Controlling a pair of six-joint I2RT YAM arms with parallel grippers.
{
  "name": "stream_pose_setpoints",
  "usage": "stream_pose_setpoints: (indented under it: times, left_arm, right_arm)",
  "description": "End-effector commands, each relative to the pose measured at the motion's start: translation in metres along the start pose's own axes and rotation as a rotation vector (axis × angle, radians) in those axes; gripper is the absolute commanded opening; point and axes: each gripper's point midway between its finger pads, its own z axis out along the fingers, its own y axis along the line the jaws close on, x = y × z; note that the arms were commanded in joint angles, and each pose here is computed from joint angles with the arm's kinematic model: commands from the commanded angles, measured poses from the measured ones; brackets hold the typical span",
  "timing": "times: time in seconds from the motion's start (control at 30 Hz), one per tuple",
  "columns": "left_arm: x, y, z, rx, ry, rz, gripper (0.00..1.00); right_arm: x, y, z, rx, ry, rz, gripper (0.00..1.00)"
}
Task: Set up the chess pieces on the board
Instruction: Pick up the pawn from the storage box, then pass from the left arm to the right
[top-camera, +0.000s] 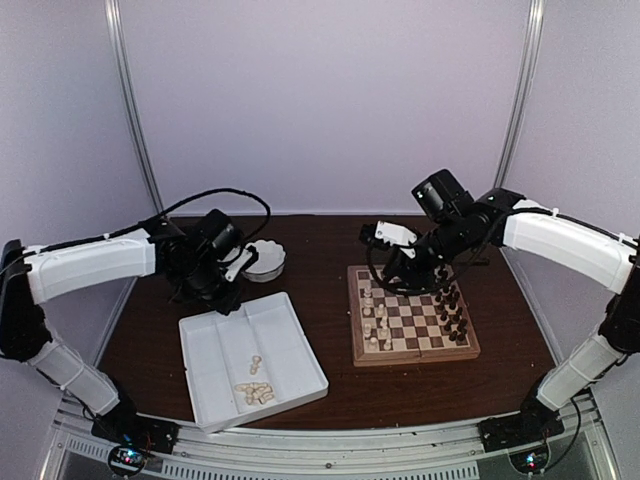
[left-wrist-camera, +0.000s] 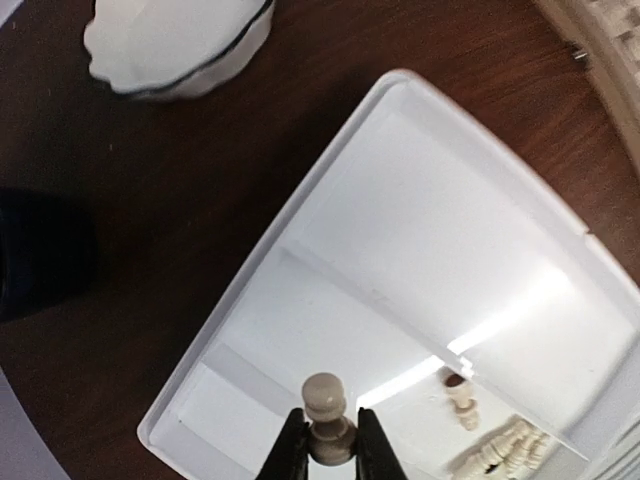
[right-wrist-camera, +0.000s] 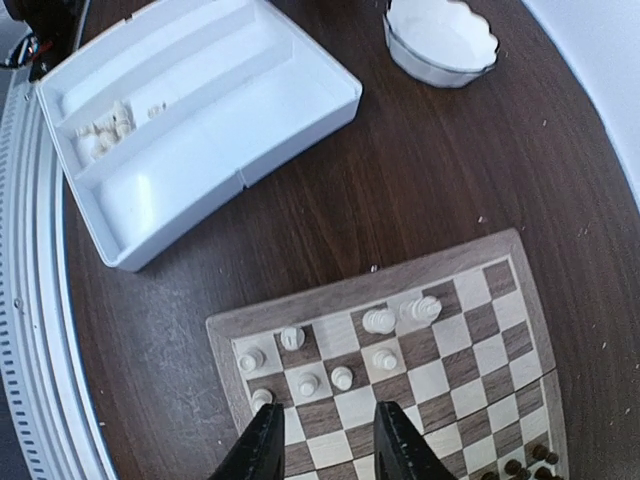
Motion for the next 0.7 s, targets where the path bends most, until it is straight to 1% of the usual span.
stream_pose_setpoints:
  times: [0.0, 0.07, 0.17, 0.3, 0.47, 0.67]
  left_arm:
    - [-0.045, -0.061, -0.049, 0.235, -0.306, 0.156, 0.07]
    - [-0.059, -0.082, -0.068, 0.308, -0.401, 0.196, 0.09]
    - [-0.078, -0.111, -0.094, 0.4, -0.529, 0.25, 0.09]
    - [-0.091, -0.142, -0.12, 0.486, -0.648, 0.317, 0.1]
    - [-0.097, -0.159, -0.13, 0.528, -0.701, 0.355, 0.1]
    - [-0.099, -0.166, -0.135, 0.552, -0.717, 0.37, 0.1]
  right_arm:
    - [-0.035, 0.008, -0.022, -0.1, -0.091, 0.014, 0.34]
    - [-0.052, 0.012, -0.028, -0.152, -0.13, 0.041, 0.37]
    - [-0.075, 0.027, -0.031, -0.296, -0.185, 0.113, 0.43]
    - [-0.097, 0.034, -0.024, -0.447, -0.222, 0.243, 0.46]
    - [-0.115, 0.042, -0.018, -0.587, -0.256, 0.353, 0.47]
    - [-0.129, 0.051, -0.012, -0.697, -0.282, 0.417, 0.48]
